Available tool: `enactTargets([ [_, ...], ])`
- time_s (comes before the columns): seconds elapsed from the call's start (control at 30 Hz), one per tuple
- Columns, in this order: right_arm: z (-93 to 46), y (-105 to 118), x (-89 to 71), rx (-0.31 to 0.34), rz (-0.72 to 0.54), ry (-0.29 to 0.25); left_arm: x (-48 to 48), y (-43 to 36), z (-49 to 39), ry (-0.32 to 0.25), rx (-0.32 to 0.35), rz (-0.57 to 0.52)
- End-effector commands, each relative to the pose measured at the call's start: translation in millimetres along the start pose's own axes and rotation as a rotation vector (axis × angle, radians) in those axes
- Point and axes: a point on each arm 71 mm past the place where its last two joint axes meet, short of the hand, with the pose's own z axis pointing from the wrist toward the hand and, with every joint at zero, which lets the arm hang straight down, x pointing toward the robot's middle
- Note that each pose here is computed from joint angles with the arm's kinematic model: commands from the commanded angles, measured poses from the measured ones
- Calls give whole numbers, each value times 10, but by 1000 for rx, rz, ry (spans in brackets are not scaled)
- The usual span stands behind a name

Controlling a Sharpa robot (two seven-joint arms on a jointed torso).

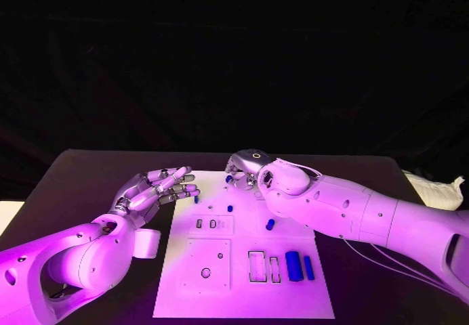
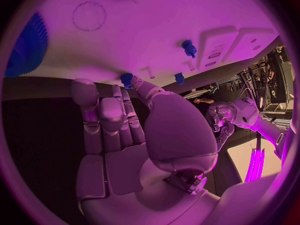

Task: Assemble the parts on the task board

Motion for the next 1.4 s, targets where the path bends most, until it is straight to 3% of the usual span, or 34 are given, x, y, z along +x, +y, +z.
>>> enactTargets([
  [0.03,-4,-12,-5,10,-2,-13,18,-11,5,12,2,-9],
  [0.27,-113,-66,-91,11,32,-68,3,-13,8,7,3,-9],
  [0.43,-352,-253,-212,44,94,-77,-17,-21,-3,1,4,-8],
  [0.77,-739,-782,-327,221,212,55,-35,-28,-5,-3,4,-8],
  [0.97,-792,-933,-314,270,188,93,-44,-28,3,-9,10,-5],
  [1.4,-731,-927,-246,292,146,131,-37,-24,16,-13,13,-5],
])
